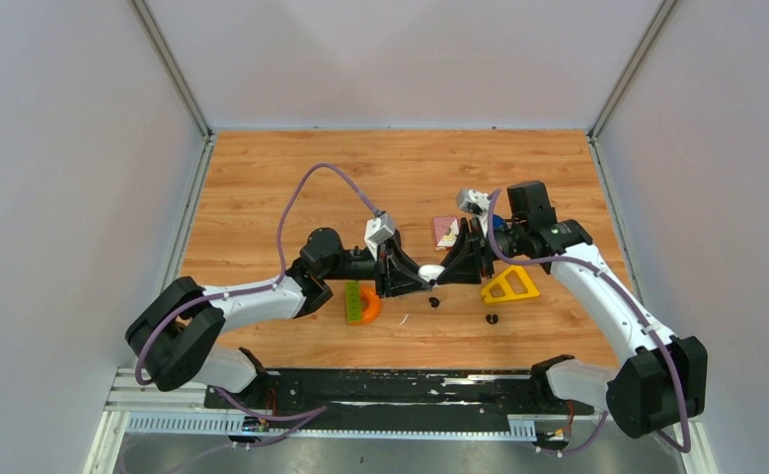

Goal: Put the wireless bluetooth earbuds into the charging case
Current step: Open the charging case.

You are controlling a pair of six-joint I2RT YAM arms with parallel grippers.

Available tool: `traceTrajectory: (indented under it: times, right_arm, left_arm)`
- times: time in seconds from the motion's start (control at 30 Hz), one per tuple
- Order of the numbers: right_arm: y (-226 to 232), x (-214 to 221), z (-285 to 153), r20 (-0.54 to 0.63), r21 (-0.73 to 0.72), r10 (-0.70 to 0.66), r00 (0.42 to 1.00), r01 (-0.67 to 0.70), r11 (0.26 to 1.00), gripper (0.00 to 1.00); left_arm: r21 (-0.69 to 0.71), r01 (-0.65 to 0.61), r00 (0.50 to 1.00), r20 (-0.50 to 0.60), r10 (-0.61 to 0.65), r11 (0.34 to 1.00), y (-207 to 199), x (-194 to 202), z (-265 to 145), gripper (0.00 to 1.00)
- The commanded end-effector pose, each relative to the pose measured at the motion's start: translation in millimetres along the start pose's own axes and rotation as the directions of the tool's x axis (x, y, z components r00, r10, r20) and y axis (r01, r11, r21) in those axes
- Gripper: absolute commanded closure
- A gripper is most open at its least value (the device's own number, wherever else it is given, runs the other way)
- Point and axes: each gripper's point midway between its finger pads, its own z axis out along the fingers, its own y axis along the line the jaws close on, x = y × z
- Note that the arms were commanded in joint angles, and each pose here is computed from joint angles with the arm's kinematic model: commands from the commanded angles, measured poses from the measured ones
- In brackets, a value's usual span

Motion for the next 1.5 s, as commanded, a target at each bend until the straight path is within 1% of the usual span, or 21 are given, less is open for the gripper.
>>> traceTrajectory:
  times: [0.0,0.17,0.3,0.4,0.47,0.6,0.63,0.67,0.7,0.77,0.83,0.9,0.97,1.2,1.47]
  right_arm:
    - [-9,-6,0,0.006,0.038,-0.067,0.998,0.067,0.997,0.91]
    - [-9,-6,0,0.007,0.039,-0.068,0.998,0.068,0.997,0.91]
    - [-10,-4,0,0.007,0.04,-0.069,0.998,0.069,0.997,0.91]
    - [-10,-3,0,0.006,0.039,-0.066,0.998,0.066,0.997,0.91]
    - [-10,-4,0,0.007,0.039,-0.067,0.998,0.067,0.997,0.91]
    - [-11,-3,0,0.005,0.042,-0.066,0.998,0.066,0.997,0.89]
    - [-11,-2,0,0.004,0.043,-0.065,0.998,0.065,0.997,0.88]
    - [-11,-2,1,0.004,0.043,-0.059,0.998,0.059,0.997,0.84]
    - [-11,-2,1,0.005,0.041,-0.052,0.999,0.051,0.998,0.77]
    - [-9,-5,1,0.01,0.03,-0.018,1.0,0.017,0.999,0.57]
    - [-7,-8,1,0.012,0.015,0.018,1.0,-0.018,1.0,0.49]
    - [-6,-10,2,0.01,0.0,0.053,0.999,-0.053,0.999,0.44]
    - [-6,-11,2,0.008,-0.01,0.072,0.997,-0.072,0.997,0.4]
    - [-11,-12,4,0.004,-0.011,0.103,0.995,-0.103,0.995,0.39]
    - [-14,-17,3,0.003,-0.009,0.112,0.994,-0.112,0.994,0.39]
  left_arm:
    - [0.059,-0.076,0.997,0.03,0.075,0.995,-13,-13,3,0.67]
    - [0.054,-0.079,0.997,0.029,0.078,0.995,-13,-13,3,0.64]
    - [0.052,-0.073,0.997,0.027,0.071,0.996,-12,-12,3,0.59]
    - [0.056,-0.072,0.997,0.027,0.07,0.996,-13,-12,3,0.59]
    - [0.059,-0.071,0.997,0.025,0.07,0.996,-13,-12,3,0.62]
    - [0.07,-0.069,0.997,0.021,0.068,0.995,-14,-11,4,0.73]
    - [0.073,-0.07,0.997,0.022,0.068,0.995,-14,-12,4,0.77]
    - [0.075,-0.068,0.998,0.019,0.067,0.995,-14,-11,4,0.8]
    - [0.075,-0.072,0.997,0.017,0.071,0.995,-14,-10,4,0.83]
    - [0.073,-0.083,0.997,0.015,0.082,0.994,-13,-9,4,0.88]
    - [0.073,-0.104,0.995,0.017,0.103,0.992,-14,-8,3,0.92]
    - [0.062,-0.13,0.991,0.005,0.13,0.99,-13,-5,2,0.96]
    - [0.046,-0.162,0.986,-0.017,0.163,0.986,-12,-1,2,1.0]
    - [0.039,-0.236,0.967,-0.092,0.239,0.971,-14,15,2,1.0]
    - [0.041,-0.243,0.964,-0.098,0.246,0.969,-15,16,3,1.0]
